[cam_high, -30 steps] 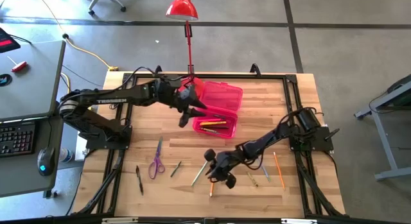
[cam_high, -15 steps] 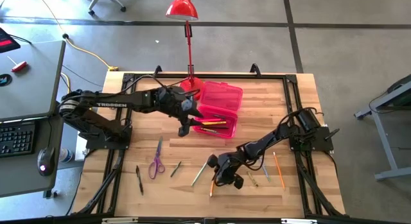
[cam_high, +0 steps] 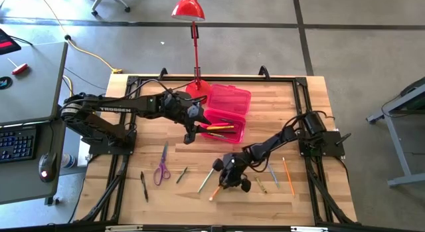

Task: Pick & place school supplies into a supply box
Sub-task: Put the orange pencil into the pink supply box

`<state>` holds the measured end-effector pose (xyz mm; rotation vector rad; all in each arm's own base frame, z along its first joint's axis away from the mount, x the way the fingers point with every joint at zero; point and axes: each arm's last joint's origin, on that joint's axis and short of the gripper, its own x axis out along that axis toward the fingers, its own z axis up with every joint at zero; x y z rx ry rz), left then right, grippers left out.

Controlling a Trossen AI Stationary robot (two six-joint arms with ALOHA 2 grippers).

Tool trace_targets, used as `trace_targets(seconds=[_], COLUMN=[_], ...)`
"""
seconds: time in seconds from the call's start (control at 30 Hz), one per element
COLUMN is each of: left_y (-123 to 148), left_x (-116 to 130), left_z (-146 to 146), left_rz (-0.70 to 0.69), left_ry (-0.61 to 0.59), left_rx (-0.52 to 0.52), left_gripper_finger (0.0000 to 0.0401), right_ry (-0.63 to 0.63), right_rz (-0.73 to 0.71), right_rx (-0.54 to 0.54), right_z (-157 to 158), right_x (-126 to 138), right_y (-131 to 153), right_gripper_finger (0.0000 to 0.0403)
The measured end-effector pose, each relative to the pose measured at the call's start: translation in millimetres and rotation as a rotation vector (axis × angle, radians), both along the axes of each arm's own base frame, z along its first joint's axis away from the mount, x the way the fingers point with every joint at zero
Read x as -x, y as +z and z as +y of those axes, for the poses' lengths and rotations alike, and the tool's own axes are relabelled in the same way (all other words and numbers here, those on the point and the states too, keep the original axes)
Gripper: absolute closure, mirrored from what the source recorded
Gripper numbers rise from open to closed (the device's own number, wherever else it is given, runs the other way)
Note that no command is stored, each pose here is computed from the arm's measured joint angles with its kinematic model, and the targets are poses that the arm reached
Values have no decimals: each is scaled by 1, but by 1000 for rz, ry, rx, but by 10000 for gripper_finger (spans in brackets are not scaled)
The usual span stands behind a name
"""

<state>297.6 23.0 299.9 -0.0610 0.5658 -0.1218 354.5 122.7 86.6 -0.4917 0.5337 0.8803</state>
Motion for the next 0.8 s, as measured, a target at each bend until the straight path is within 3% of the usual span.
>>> trace_targets(seconds=[0.47,0.8], left_y=[0,8], left_x=[0,-5], left_z=[0,-5], left_rz=[3,-85], left_ry=[17,22], left_rx=[27,75], left_gripper_finger=[217,217], right_ry=[-114,-200], right_rz=[29,-17], right_rx=[-45,33], right_z=[9,27], right_x=[-1,3], right_y=[-8,-12], right_gripper_finger=[317,395])
